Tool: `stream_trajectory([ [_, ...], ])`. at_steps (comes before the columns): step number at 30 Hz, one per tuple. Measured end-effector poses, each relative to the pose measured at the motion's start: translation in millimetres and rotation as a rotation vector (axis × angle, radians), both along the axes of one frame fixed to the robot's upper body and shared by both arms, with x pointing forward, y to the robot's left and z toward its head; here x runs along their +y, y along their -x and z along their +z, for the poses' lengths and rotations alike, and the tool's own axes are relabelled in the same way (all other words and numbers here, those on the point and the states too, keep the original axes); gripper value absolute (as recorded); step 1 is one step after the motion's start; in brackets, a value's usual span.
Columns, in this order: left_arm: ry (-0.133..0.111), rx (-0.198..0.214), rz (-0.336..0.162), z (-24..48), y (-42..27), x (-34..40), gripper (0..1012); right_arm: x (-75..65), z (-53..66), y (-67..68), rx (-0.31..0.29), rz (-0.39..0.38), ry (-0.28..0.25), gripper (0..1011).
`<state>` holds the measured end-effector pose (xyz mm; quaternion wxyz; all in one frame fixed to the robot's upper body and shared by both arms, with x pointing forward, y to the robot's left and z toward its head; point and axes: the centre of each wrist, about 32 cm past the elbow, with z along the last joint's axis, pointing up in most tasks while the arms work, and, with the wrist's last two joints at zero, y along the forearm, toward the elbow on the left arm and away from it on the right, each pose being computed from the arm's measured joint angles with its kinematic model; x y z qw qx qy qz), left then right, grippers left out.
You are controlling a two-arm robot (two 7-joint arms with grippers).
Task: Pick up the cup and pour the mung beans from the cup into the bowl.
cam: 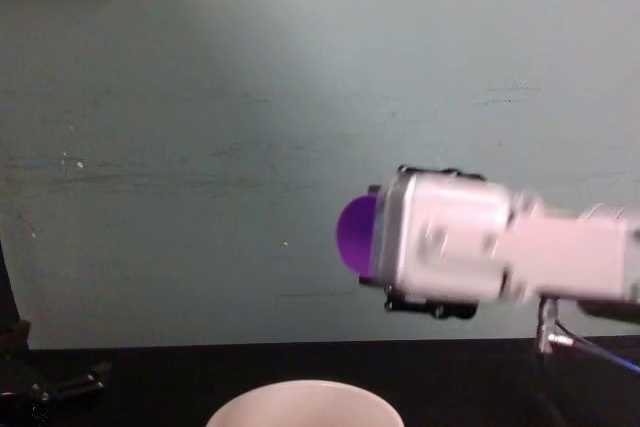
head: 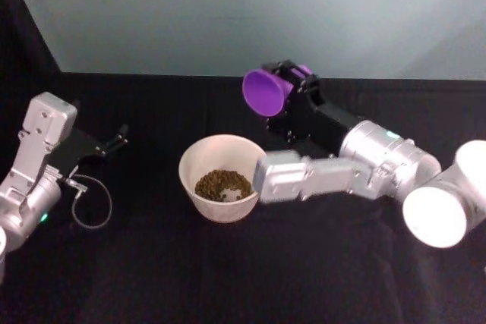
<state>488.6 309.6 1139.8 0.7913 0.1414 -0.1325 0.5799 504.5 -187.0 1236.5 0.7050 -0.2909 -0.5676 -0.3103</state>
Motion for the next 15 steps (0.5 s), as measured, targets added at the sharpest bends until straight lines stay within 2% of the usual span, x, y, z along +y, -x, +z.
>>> stream_trajectory([
  [1, 0.000, 0.000, 0.000, 0.0, 0.0, 0.0, 1000, -1.9, 1.3, -0.4, 0.021, -0.003, -0.031, 732],
  [2, 0.000, 0.000, 0.000, 0.0, 0.0, 0.0, 1000, -5.6, 2.5, -0.7, 0.067, -0.006, -0.088, 732],
  [5, 0.000, 0.000, 0.000, 0.0, 0.0, 0.0, 1000, -13.1, 3.7, -1.2, 0.135, -0.014, -0.174, 732],
  [6, 0.000, 0.000, 0.000, 0.0, 0.0, 0.0, 1000, -13.1, 3.7, -1.2, 0.135, -0.014, -0.174, 732],
  [7, 0.000, 0.000, 0.000, 0.0, 0.0, 0.0, 1000, -18.2, 3.8, -1.3, 0.167, -0.022, -0.221, 732],
  [12, 0.000, 0.000, 0.000, 0.0, 0.0, 0.0, 1000, -30.0, 1.3, -1.0, 0.245, -0.038, -0.329, 732],
  [15, 0.000, 0.000, 0.000, 0.0, 0.0, 0.0, 1000, -39.9, -4.2, -0.7, 0.314, -0.053, -0.415, 732],
])
